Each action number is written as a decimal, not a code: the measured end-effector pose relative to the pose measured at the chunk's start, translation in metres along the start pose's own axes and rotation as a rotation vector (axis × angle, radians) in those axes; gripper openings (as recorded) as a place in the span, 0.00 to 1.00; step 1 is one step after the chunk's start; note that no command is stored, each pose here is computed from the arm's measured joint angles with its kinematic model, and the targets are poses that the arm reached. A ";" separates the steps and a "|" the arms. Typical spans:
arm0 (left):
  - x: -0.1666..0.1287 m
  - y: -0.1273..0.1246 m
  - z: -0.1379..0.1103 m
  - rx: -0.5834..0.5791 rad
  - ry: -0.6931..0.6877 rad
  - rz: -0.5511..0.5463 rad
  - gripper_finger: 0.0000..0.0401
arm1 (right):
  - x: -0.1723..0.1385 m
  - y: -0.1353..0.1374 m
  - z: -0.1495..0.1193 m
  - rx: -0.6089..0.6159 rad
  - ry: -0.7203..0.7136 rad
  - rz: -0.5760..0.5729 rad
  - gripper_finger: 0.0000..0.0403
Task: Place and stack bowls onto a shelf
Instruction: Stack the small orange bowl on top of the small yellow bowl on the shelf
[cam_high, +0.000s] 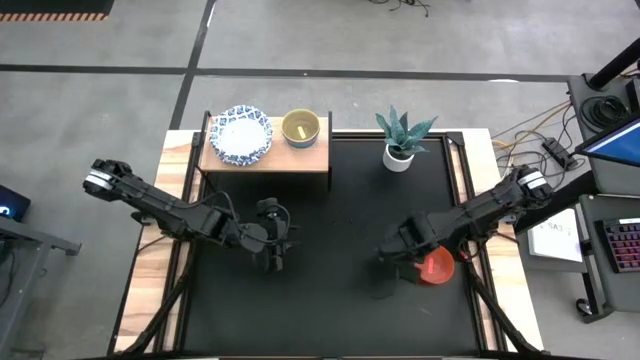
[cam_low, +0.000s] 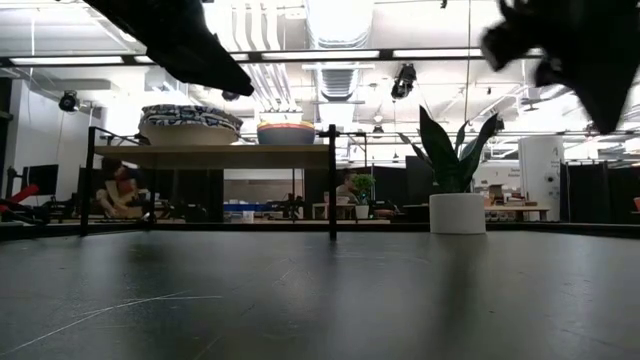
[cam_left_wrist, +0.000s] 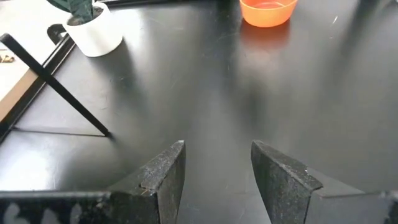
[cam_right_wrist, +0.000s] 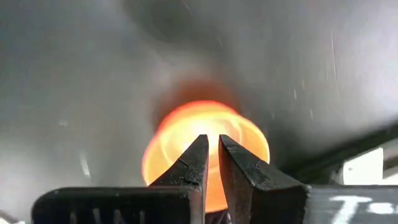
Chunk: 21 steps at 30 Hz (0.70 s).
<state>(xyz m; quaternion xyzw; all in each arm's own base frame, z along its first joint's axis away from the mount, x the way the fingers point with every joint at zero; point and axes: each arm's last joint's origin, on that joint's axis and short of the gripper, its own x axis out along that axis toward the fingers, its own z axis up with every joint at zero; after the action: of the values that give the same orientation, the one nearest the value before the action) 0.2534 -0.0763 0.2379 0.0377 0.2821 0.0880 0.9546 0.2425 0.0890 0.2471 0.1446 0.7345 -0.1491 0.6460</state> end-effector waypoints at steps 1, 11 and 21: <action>0.000 0.000 0.000 0.009 0.000 0.000 0.41 | 0.005 0.000 -0.005 0.022 0.012 -0.013 0.07; 0.000 0.000 0.001 0.089 -0.011 -0.001 0.41 | 0.069 -0.016 -0.038 0.159 0.012 0.013 0.07; 0.000 -0.001 0.006 0.116 -0.055 -0.006 0.41 | 0.061 0.006 -0.007 -0.040 -0.571 0.288 0.07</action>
<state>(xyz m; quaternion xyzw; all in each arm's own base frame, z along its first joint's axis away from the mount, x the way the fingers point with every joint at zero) 0.2566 -0.0774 0.2426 0.0944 0.2603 0.0675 0.9585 0.2308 0.0987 0.1868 0.1867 0.4984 -0.0765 0.8431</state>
